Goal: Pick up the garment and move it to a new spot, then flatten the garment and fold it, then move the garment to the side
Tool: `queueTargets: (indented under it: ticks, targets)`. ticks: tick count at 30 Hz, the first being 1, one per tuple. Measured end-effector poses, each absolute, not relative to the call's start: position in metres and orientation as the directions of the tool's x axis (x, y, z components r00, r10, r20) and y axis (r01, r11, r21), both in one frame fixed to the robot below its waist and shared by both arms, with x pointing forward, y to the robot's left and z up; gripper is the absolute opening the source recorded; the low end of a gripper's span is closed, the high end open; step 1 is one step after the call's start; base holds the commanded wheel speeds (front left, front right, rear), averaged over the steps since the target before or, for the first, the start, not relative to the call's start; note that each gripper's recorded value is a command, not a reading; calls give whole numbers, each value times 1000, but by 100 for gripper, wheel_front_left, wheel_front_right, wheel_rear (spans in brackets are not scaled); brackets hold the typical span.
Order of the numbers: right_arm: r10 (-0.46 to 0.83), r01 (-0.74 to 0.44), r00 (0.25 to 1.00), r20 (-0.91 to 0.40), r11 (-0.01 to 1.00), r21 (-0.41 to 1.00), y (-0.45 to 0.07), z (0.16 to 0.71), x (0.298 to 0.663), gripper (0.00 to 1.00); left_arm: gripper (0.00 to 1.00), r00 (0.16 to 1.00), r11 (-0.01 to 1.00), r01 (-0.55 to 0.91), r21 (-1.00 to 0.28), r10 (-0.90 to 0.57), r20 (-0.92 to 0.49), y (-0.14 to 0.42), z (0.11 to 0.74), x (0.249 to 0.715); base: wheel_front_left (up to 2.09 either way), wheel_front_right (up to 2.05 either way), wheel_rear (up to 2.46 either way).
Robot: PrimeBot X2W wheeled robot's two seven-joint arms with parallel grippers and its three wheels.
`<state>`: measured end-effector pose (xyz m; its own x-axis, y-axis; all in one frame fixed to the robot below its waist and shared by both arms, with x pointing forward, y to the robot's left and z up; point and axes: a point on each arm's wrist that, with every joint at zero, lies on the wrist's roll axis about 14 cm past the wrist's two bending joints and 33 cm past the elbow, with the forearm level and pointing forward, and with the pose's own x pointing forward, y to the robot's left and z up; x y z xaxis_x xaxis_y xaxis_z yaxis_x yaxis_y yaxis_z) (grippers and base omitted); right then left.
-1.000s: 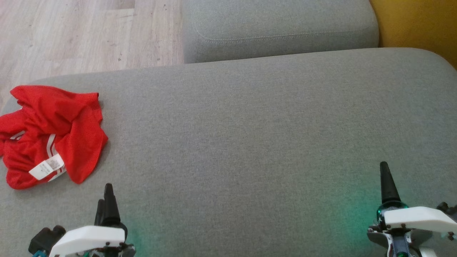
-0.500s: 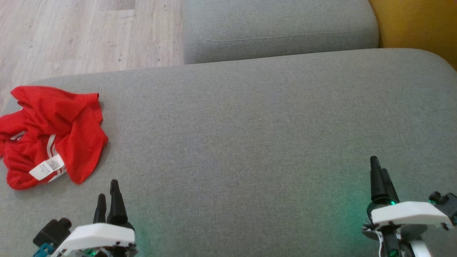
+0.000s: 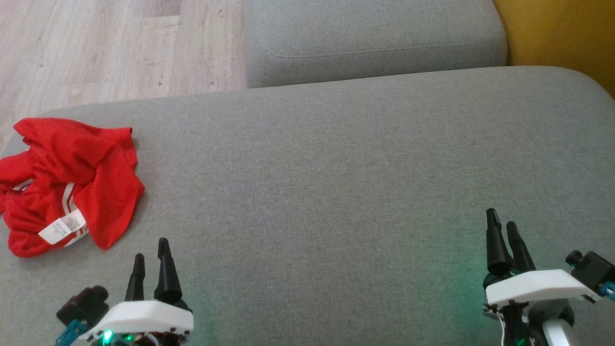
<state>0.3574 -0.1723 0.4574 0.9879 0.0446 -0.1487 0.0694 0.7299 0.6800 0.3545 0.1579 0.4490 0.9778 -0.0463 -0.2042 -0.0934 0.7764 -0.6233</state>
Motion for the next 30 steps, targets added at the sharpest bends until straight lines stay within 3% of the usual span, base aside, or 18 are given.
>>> queueTargets:
  ticks: [30]
  targets:
    - [117,-61,986,-115,913,402,-153,466,355,100,100,988,947,19,-320,-66,-137,147,458,353,0,0,0]
